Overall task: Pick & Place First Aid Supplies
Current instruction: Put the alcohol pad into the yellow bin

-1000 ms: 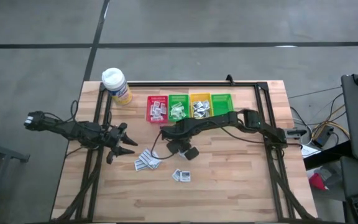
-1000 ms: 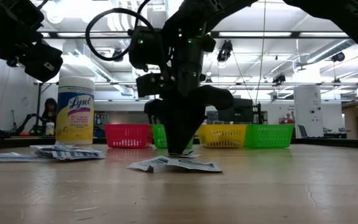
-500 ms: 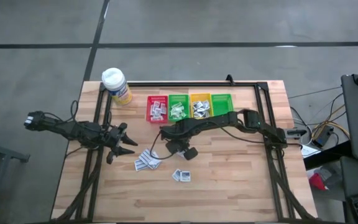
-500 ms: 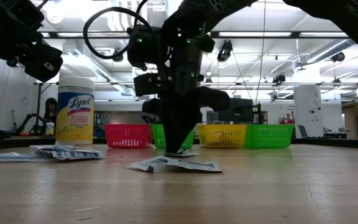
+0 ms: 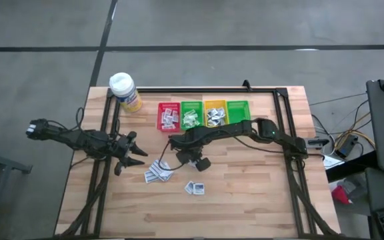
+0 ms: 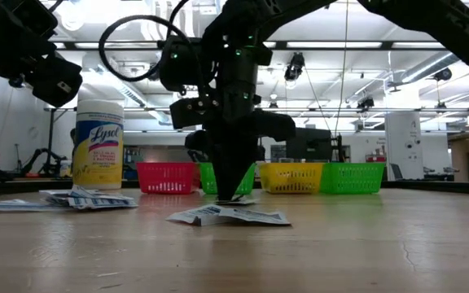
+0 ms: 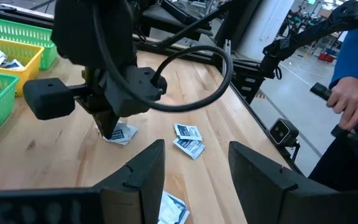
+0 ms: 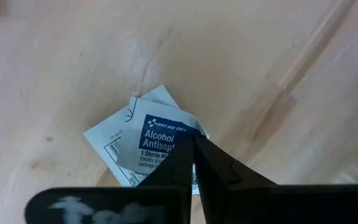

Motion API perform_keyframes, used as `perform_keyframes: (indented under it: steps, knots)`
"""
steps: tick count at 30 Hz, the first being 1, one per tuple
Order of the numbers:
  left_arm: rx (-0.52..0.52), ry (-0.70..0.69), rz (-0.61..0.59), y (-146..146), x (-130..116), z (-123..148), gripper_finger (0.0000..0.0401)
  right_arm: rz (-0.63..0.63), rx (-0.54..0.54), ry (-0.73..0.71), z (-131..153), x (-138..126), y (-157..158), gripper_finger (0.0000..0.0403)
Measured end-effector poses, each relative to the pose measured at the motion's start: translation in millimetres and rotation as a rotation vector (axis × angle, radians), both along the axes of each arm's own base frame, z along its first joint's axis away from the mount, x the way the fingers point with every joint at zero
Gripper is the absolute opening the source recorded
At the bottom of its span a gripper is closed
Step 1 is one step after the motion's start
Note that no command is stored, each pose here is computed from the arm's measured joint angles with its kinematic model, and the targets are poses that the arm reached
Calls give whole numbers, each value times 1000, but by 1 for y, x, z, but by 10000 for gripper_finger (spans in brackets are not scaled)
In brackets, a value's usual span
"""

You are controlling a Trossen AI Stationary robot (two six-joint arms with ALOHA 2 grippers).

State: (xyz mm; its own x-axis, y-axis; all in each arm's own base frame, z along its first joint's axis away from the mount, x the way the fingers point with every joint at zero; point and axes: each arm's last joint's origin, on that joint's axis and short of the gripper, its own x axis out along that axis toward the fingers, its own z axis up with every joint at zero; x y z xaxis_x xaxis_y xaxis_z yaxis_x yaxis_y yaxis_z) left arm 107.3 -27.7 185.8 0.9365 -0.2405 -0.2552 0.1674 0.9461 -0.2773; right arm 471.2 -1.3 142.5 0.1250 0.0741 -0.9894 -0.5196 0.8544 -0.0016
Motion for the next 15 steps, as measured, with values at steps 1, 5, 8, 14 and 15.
perform_keyframes:
  steps: [1,5,8,14,15]
  knots:
    - [0,-1,0,0,0,0,172,-2,-3,6,3,1,-1,8]
    - [0,0,0,0,0,0,172,-13,-8,-17,17,5,-7,8]
    - [0,0,0,0,0,0,172,-23,-5,-21,28,6,-11,8]
    - [4,-2,-2,0,0,0,172,-46,2,-50,50,9,-21,8]
    - [5,-2,-2,0,0,0,172,-59,8,-56,51,9,-23,8]
